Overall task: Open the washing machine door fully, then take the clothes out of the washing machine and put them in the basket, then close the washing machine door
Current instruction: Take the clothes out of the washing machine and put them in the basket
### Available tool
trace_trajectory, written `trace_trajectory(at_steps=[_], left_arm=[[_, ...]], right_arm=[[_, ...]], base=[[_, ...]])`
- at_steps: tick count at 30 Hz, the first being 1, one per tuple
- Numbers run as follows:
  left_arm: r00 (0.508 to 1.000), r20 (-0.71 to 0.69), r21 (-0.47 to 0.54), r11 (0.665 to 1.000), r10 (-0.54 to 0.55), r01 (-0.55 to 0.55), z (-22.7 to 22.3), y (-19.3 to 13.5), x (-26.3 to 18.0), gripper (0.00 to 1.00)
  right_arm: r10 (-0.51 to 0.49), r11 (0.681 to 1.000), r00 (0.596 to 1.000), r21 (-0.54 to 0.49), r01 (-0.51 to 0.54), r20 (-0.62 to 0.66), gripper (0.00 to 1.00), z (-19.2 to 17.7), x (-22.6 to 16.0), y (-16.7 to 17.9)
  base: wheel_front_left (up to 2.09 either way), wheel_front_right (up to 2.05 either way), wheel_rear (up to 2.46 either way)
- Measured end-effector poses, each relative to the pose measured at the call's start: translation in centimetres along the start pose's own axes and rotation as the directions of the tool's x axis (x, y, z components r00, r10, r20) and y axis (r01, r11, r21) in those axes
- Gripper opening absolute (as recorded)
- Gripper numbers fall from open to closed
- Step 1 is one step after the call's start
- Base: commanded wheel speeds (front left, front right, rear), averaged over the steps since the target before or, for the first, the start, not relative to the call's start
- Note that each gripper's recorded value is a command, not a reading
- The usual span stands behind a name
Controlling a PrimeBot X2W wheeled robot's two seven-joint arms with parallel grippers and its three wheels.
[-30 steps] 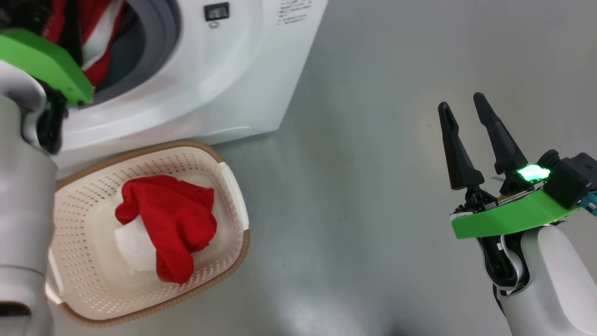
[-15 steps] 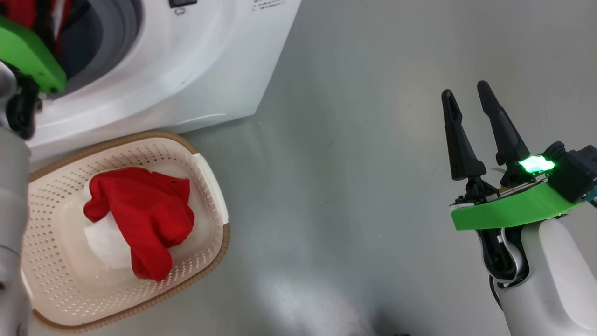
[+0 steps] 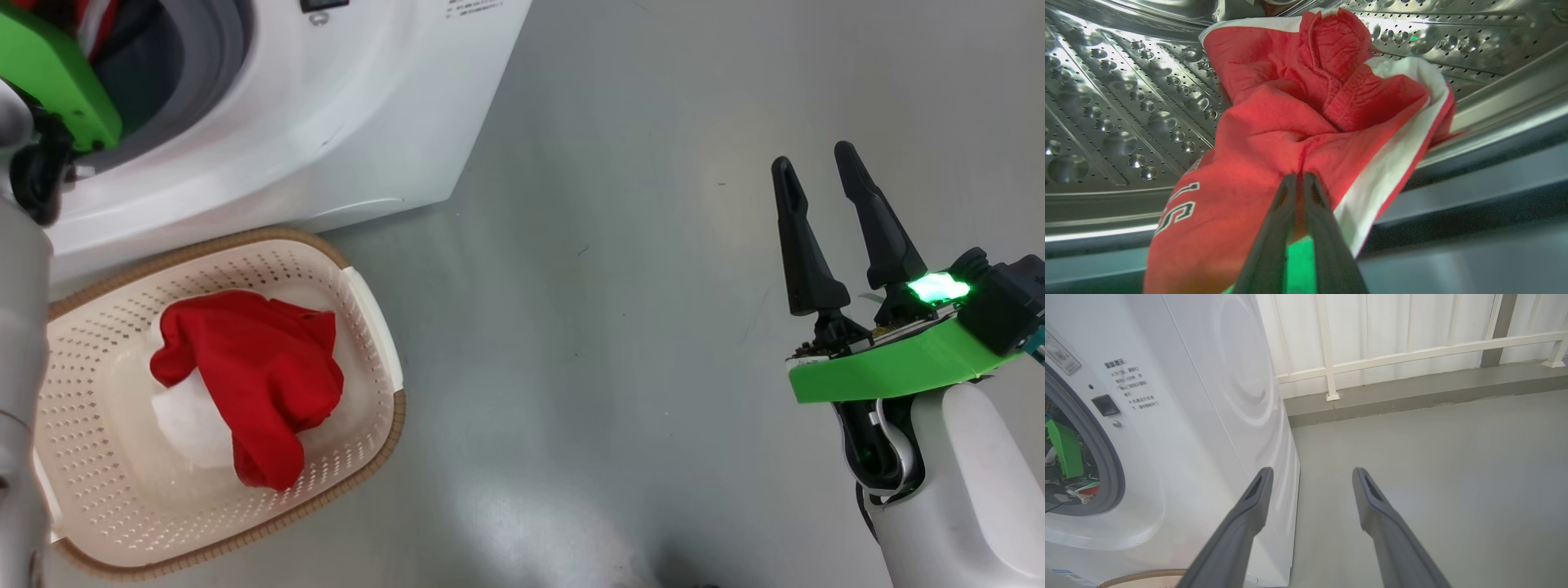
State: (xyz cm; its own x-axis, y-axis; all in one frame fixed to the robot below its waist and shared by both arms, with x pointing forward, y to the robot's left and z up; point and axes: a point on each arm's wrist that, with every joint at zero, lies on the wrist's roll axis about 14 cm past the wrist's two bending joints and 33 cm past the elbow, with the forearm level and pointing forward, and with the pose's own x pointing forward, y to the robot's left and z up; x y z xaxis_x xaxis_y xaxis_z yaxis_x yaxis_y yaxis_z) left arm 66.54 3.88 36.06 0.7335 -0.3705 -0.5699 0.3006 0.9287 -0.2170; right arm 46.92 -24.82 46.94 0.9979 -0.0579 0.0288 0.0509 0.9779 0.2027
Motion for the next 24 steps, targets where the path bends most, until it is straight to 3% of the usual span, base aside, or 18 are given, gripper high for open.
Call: trace_trajectory(at_steps=[24], left_arm=[[0.974, 0.224, 0.11, 0.994, -0.031, 0.006, 2.5, -1.5, -3.8, 0.0]], right_arm=[[0.046, 0.999, 0.997, 0.025, -0.047, 0.056, 1.0, 2.2, 0.0, 1.8]], base=[[0.0, 0.0, 0.0]])
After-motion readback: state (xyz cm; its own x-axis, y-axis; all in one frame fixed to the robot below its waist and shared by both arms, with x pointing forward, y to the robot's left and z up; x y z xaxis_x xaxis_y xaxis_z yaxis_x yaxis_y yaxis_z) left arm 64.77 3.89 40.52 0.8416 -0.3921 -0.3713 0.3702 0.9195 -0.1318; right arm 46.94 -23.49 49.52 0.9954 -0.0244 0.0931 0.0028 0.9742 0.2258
